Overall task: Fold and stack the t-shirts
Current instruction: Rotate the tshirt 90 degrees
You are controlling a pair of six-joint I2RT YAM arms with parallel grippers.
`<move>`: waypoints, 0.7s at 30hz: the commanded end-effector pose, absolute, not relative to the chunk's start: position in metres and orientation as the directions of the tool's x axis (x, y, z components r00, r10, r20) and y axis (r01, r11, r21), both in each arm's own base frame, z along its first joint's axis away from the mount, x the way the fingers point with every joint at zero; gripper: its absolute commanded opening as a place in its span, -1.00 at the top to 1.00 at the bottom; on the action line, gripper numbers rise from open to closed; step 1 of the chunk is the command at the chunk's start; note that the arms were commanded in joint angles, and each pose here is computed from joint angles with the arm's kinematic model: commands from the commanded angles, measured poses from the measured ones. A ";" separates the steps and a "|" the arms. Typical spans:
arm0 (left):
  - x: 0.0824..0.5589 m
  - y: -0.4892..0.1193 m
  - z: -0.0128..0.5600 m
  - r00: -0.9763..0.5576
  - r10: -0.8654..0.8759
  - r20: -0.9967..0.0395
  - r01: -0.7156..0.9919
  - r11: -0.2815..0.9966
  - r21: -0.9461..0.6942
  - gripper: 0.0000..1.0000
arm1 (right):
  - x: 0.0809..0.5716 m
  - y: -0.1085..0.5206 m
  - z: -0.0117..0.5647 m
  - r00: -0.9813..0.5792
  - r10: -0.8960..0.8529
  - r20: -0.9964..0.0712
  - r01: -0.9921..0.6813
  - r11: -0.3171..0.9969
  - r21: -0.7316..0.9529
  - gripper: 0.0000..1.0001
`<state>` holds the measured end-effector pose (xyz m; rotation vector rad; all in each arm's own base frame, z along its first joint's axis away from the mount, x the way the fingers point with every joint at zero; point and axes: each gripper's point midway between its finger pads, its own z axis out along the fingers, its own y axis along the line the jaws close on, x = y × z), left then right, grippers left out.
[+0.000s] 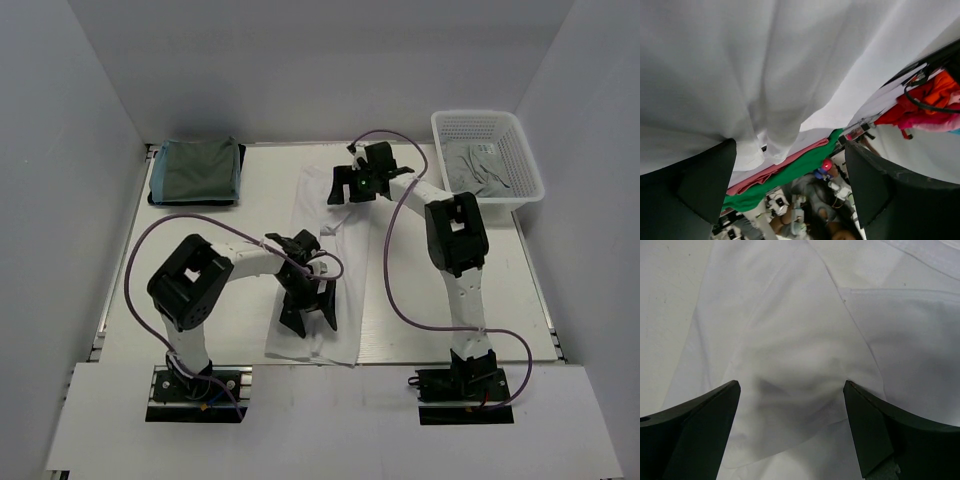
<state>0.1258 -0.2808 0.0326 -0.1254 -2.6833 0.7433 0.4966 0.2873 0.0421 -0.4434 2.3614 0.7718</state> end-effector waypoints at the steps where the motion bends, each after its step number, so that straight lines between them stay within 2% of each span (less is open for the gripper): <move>1: 0.116 -0.292 0.036 -0.921 0.267 0.284 0.071 0.831 -0.551 -1.00 | 0.486 0.285 0.017 -0.806 -0.180 -0.564 -0.462 0.786 0.410 -0.81; 7: 0.114 -0.317 0.043 -0.921 0.318 0.226 0.135 0.803 -0.580 -1.00 | 0.486 0.279 0.015 -0.821 -0.166 -0.546 -0.414 0.832 0.370 -0.81; 10: 0.126 -0.315 0.038 -0.938 0.299 0.178 0.172 0.844 -0.508 -1.00 | 0.477 0.280 0.030 -0.812 -0.173 -0.557 -0.425 0.829 0.363 -0.81; 15: 0.153 -0.307 0.070 -0.973 0.231 -0.017 0.215 0.875 -0.433 -1.00 | 0.467 0.274 0.075 -0.757 -0.193 -0.625 -0.426 0.870 0.248 -0.81; 16: 0.167 -0.298 0.085 -0.975 0.190 -0.119 0.222 0.893 -0.393 -1.00 | 0.467 0.275 0.080 -0.746 -0.190 -0.638 -0.428 0.871 0.241 -0.81; 17: 0.168 -0.288 0.091 -0.975 0.165 -0.148 0.208 0.910 -0.359 -1.00 | 0.455 0.276 0.093 -0.732 -0.194 -0.653 -0.438 0.868 0.234 -0.81; 18: 0.168 -0.275 0.092 -0.980 0.114 -0.166 0.163 0.931 -0.325 -1.00 | 0.454 0.276 0.097 -0.728 -0.186 -0.660 -0.431 0.873 0.229 -0.81; 20: 0.181 -0.241 0.110 -0.956 0.015 -0.292 0.090 0.965 -0.247 -1.00 | 0.446 0.270 0.104 -0.722 -0.185 -0.666 -0.404 0.895 0.189 -0.81; 21: 0.184 -0.224 0.111 -0.947 -0.074 -0.314 -0.001 0.974 -0.228 -1.00 | 0.426 0.271 0.102 -0.738 -0.195 -0.646 -0.400 0.897 0.186 -0.81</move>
